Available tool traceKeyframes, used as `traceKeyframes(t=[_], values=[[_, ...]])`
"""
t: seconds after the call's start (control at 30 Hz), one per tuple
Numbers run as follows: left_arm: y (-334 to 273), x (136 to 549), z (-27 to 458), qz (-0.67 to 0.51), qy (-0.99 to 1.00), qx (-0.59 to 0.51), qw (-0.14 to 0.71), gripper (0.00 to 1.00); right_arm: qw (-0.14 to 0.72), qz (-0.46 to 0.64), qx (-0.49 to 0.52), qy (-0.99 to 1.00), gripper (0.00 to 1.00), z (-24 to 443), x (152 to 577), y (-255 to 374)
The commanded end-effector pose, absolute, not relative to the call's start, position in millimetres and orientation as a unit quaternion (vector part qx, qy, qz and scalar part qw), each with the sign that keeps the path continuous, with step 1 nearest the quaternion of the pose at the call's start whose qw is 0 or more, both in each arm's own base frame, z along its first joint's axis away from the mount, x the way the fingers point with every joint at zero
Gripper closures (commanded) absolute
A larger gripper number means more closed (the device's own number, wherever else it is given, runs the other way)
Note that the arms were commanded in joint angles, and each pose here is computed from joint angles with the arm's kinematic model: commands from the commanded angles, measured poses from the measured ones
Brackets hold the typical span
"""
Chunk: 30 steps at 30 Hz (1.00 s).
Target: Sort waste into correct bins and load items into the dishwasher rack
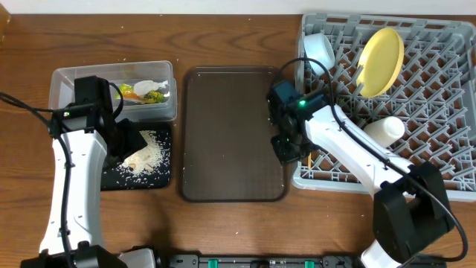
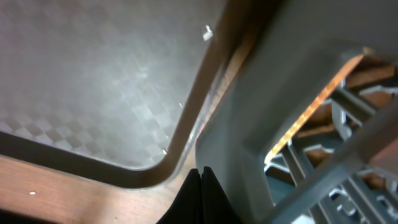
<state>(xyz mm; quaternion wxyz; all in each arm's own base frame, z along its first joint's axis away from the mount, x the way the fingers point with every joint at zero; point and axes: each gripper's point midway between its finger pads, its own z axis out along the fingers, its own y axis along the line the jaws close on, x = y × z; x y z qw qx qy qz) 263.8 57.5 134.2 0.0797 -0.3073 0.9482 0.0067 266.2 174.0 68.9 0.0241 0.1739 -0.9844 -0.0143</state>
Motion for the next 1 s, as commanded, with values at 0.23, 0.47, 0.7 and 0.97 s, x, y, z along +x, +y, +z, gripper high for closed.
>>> traceKeyframes(t=[0.23,0.47,0.7,0.97], values=[[60,265,138,0.008,0.946,-0.312,0.086,0.38,0.033,0.109,0.118,-0.986,0.99,80,255,126],[59,264,138,0.009,0.946,-0.312,0.084,0.37,0.045,0.115,0.115,-0.986,0.99,81,249,123],[60,264,138,0.009,0.946,-0.312,0.084,0.37,0.061,0.124,0.108,-0.985,0.99,83,242,118],[60,264,138,0.009,0.946,-0.312,0.084,0.37,0.053,0.120,0.108,-0.986,0.99,86,242,120]])
